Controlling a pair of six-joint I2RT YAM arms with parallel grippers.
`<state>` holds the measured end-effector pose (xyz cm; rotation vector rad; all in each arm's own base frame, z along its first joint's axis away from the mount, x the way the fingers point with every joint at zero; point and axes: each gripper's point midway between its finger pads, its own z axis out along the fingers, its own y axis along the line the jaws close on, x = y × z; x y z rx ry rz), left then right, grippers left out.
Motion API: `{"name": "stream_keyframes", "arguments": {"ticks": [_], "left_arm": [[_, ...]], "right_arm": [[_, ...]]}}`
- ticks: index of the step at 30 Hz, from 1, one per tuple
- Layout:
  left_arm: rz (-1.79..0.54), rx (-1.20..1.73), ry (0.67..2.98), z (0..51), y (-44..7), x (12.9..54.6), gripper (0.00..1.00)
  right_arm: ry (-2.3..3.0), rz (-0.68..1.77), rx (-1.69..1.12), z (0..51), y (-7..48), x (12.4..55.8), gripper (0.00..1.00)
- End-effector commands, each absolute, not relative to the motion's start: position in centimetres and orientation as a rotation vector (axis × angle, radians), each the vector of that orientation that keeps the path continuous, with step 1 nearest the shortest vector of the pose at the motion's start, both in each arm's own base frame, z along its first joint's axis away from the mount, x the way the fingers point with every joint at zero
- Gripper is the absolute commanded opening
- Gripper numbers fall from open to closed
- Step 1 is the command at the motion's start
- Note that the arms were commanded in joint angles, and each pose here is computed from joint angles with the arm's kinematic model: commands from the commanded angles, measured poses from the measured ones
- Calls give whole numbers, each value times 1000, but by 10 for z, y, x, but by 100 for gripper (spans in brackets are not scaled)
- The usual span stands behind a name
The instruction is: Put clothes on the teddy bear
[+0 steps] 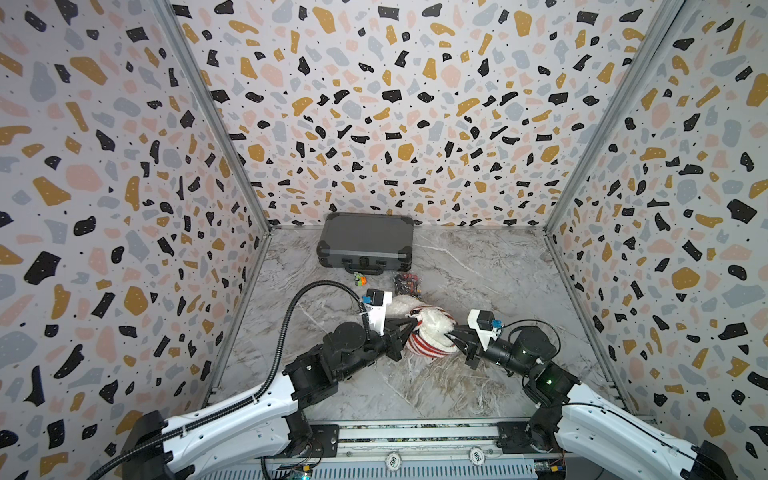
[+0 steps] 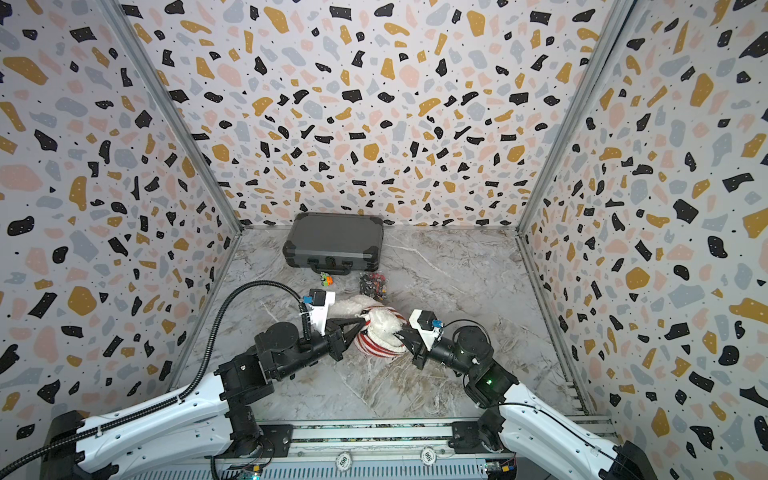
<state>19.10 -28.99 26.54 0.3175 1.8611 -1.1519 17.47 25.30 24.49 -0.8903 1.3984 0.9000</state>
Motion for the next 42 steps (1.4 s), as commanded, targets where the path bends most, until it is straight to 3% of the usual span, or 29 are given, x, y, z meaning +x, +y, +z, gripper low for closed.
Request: {"name": "stream_keyframes", "arguments": {"ticks": [1,3,8,13,19,26,35,42], "left_arm": [[-1195,346,1783,289,-294,190,7],[-1158,318,1811,280,-284,190,9],[-1125,192,1801,271,-250,188,27],[-1105,121,1835,250,-234,186,27],[-1165,155,1845,239,-245,181,28],[-1270,176,1785,246,-271,184,45],[-1293,135,1781,233,-313,196,42],[-1390,28,1752,234,-337,206,41]], "right_arm": [[1334,895,-861,264,251,174,0],[1339,891,-847,264,249,175,0],[1335,886,-833,266,246,174,0],[1339,885,-817,267,245,177,0],[1471,904,-638,265,236,202,0],[1737,996,-303,247,227,234,0],[1859,1165,103,236,215,246,0],[1837,1180,196,239,206,247,0]]}}
